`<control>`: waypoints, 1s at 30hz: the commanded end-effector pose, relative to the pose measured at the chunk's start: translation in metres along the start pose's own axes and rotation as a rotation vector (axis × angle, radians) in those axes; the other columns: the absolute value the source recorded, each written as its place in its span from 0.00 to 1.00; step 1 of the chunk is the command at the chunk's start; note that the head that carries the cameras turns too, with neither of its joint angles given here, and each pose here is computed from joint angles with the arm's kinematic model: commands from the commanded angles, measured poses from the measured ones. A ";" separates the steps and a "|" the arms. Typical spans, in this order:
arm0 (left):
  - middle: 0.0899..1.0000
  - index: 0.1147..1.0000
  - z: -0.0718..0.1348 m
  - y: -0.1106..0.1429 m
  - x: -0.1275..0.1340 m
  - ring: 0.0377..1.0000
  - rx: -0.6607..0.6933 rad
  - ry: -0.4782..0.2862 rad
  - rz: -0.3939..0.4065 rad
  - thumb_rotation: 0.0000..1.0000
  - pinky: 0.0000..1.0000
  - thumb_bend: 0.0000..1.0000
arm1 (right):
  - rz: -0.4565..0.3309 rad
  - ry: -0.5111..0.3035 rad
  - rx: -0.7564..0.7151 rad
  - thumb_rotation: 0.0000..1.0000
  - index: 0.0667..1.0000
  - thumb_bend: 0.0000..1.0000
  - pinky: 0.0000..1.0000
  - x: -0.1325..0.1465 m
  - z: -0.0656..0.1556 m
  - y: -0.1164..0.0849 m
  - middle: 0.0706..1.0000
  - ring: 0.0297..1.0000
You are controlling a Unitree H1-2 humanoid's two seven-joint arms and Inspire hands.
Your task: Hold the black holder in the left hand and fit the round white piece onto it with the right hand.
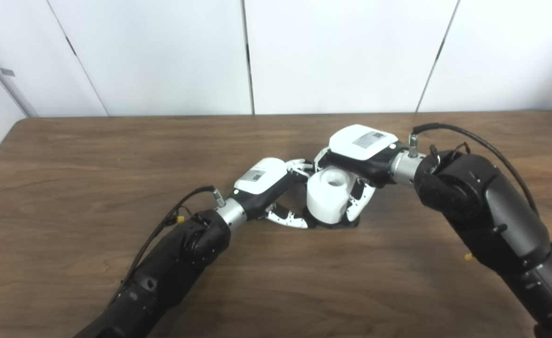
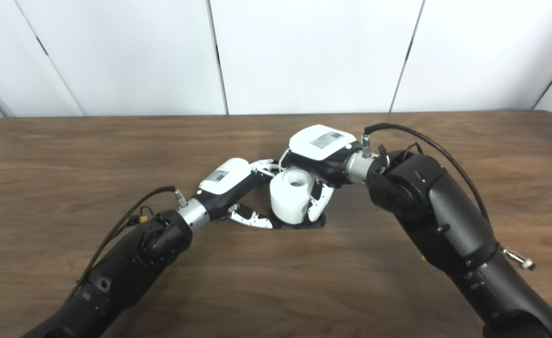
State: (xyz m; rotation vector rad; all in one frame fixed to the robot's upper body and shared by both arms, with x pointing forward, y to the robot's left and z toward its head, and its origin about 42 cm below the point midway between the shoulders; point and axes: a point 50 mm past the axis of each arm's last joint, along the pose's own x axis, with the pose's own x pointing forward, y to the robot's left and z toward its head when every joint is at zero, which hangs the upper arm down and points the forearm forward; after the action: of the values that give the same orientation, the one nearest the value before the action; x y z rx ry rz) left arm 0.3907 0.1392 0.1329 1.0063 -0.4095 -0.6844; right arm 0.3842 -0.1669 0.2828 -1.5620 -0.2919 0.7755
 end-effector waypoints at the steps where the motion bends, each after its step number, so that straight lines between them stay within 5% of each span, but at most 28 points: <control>1: 0.84 0.41 -0.014 -0.031 -0.017 0.92 -0.017 0.095 -0.150 0.07 0.76 0.52 | -0.020 0.015 -0.032 0.25 0.89 0.93 0.72 -0.003 0.000 -0.015 0.81 0.82; 30: 0.83 0.41 -0.017 -0.032 -0.018 0.91 -0.012 0.096 -0.154 0.07 0.75 0.52 | -0.131 0.049 -0.006 0.22 1.00 0.93 0.71 -0.009 -0.011 -0.036 0.83 0.82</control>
State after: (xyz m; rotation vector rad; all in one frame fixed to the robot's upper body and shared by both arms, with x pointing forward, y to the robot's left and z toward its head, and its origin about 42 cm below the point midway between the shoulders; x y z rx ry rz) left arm 0.3917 0.1395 0.1335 1.0062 -0.4095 -0.6827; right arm 0.3877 -0.1766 0.2926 -1.5509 -0.2900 0.7112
